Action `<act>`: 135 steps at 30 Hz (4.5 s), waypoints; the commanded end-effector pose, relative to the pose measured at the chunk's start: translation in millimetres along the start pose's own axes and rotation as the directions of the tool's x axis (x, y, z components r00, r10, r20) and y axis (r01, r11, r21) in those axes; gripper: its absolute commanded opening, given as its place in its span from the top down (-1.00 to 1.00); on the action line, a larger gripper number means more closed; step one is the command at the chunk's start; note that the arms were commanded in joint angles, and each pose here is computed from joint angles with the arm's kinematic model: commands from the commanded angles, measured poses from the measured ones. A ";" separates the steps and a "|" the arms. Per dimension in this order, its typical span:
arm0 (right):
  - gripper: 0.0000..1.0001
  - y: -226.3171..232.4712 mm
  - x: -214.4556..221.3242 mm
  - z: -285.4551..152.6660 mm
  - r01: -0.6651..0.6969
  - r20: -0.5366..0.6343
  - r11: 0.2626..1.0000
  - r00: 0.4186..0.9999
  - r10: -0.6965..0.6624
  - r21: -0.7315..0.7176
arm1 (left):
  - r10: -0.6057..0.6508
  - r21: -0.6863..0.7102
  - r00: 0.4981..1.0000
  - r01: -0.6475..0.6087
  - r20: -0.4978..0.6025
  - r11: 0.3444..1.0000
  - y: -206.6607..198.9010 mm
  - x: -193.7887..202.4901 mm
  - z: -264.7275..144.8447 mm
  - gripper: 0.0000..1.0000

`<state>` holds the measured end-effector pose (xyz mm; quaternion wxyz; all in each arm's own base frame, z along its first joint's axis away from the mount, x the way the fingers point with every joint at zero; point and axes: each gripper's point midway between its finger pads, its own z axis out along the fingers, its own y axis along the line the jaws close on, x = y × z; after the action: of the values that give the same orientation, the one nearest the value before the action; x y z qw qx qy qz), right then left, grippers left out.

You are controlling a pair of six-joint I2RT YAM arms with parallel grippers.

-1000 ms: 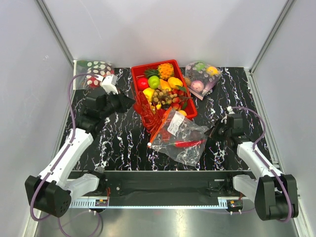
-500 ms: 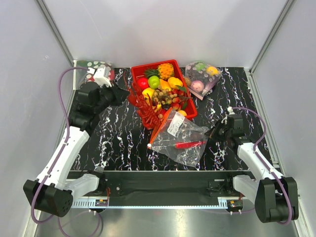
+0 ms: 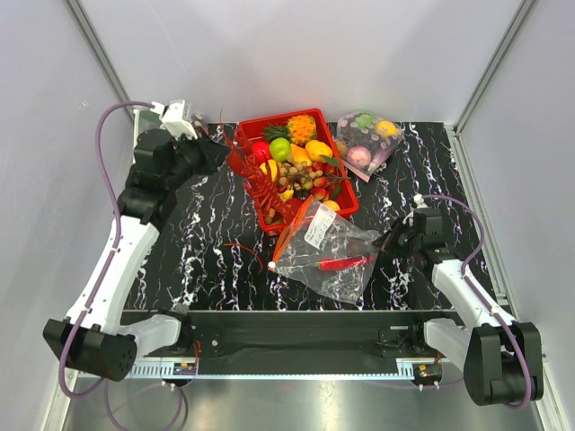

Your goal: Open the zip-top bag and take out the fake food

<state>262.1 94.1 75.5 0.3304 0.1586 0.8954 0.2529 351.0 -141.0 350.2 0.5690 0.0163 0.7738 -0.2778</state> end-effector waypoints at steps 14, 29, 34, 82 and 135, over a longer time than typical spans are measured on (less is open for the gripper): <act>1.00 8.5 -16.7 -5.2 0.041 0.045 0.999 0.998 -0.040 -0.014 | 0.016 0.017 0.992 -0.019 0.128 1.000 -0.4 -63.0 90.6 1.00; 1.00 8.1 -17.2 -14.8 0.047 0.063 0.999 0.997 -0.047 -0.001 | 0.053 -0.122 0.976 -0.080 -0.213 0.989 45.3 61.5 182.0 0.04; 1.00 7.1 -15.7 -12.5 0.043 0.058 0.999 0.997 -0.042 -0.004 | 0.066 -0.123 0.981 -0.089 -0.184 0.988 43.1 54.7 170.3 -0.92; 1.00 21.9 -12.5 -9.9 0.050 0.046 0.994 0.998 -0.046 -0.098 | -0.291 -0.566 0.924 0.105 -0.249 0.818 115.3 284.5 0.6 -0.21; 1.00 66.5 -6.0 -26.9 0.126 0.013 0.932 0.992 -0.129 -0.339 | -0.386 -0.748 0.861 0.008 -0.332 0.663 152.8 315.1 -11.2 -0.19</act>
<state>250.3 129.1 112.1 0.3400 0.0659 0.8682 0.3553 295.0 -109.5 19.7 0.3225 -0.2355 0.9160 -0.0377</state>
